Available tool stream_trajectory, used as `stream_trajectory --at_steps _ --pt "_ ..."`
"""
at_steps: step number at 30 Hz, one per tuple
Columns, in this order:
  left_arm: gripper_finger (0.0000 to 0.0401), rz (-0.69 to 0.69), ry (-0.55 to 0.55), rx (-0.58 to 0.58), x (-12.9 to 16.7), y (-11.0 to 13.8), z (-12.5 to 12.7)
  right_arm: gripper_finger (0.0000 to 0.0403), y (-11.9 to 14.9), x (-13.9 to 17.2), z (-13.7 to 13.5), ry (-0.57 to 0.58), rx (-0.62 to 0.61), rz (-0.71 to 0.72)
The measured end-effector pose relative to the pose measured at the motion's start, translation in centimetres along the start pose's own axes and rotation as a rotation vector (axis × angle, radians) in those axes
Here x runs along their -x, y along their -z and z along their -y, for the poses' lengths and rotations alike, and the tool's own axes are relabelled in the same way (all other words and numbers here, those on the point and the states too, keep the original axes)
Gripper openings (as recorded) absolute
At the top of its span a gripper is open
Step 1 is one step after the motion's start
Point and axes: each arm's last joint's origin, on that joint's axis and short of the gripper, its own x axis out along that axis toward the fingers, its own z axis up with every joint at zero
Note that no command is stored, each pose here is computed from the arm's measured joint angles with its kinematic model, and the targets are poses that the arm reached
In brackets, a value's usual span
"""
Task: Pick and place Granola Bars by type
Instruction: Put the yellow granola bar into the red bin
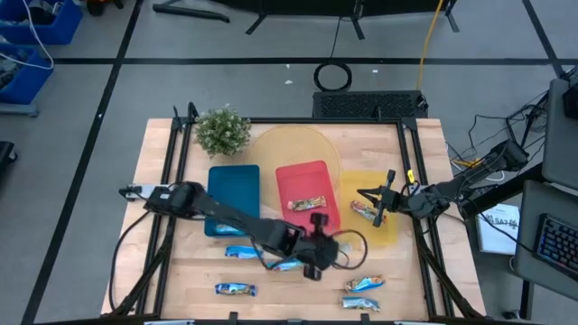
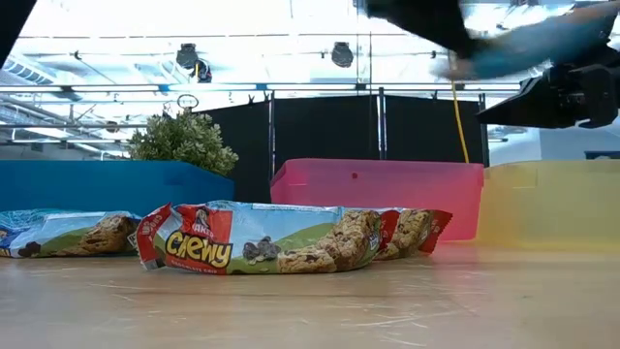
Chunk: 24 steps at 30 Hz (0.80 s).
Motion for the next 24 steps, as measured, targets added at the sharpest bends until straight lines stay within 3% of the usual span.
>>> stream_trajectory --at_steps 5,10,18,24 --pt "0.0027 -0.204 -0.108 0.027 1.8 1.7 -3.9 0.0 0.0 0.0 0.0 -0.002 -0.006 -0.002" --pt "0.0009 -0.361 -0.124 0.119 -0.5 4.2 -6.8 0.0 0.0 0.0 0.0 -0.002 -0.013 -0.002" --pt "0.0024 -0.471 -0.022 0.151 -5.3 9.3 -6.9 0.0 0.1 0.0 0.0 -0.003 -0.02 -0.007" --pt "0.0016 -0.47 0.065 0.153 -6.0 10.1 -6.7 0.0 0.1 0.0 0.0 -0.003 -0.021 -0.006"
